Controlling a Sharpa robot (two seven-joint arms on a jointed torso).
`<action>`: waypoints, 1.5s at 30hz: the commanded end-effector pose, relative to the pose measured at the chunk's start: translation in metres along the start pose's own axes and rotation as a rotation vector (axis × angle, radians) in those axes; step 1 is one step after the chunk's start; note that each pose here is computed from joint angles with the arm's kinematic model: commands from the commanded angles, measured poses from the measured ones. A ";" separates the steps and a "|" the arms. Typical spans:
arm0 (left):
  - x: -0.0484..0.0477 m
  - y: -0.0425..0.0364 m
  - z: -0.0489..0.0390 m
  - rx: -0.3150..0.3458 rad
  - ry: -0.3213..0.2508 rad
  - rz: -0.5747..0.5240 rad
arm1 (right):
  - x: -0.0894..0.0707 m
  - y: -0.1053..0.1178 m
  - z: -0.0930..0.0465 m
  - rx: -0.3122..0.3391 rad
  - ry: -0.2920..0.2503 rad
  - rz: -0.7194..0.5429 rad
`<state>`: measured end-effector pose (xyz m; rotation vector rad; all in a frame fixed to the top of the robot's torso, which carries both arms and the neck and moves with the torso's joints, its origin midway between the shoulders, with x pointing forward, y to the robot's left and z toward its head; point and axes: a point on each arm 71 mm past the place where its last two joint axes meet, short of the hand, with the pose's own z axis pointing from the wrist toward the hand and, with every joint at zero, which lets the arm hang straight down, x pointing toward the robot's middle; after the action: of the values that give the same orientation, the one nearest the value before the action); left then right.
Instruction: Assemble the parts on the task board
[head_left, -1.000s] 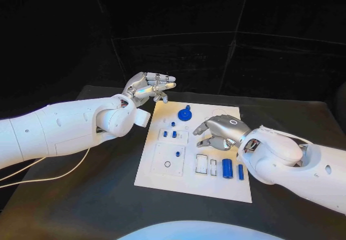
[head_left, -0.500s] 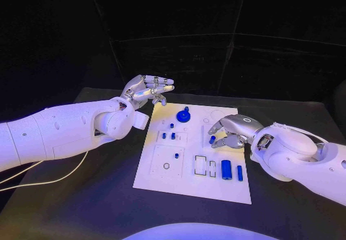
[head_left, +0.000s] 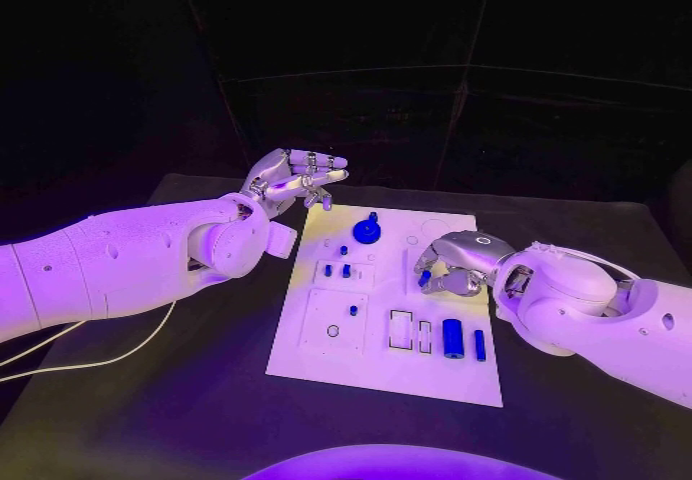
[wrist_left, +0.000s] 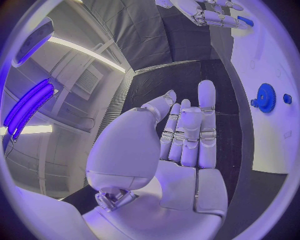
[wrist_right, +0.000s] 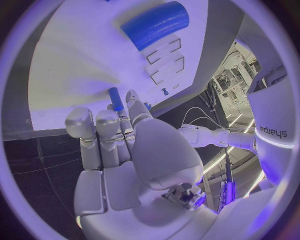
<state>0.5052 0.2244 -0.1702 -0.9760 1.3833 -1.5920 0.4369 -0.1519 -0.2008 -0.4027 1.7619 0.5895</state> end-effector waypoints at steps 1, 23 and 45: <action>0.0012 -0.0010 0.0004 0.005 0.011 -0.008 | 0.000 -0.001 0.002 0.008 0.006 -0.031; 0.0007 -0.0009 0.0005 0.004 0.009 -0.007 | -0.001 -0.001 0.006 0.028 -0.010 -0.106; 0.0024 -0.0004 0.0015 0.002 0.013 -0.009 | -0.010 0.016 -0.007 -0.026 -0.108 -0.079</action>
<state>0.5056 0.2232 -0.1706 -0.9767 1.3877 -1.5931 0.4280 -0.1449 -0.1924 -0.4614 1.6813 0.5446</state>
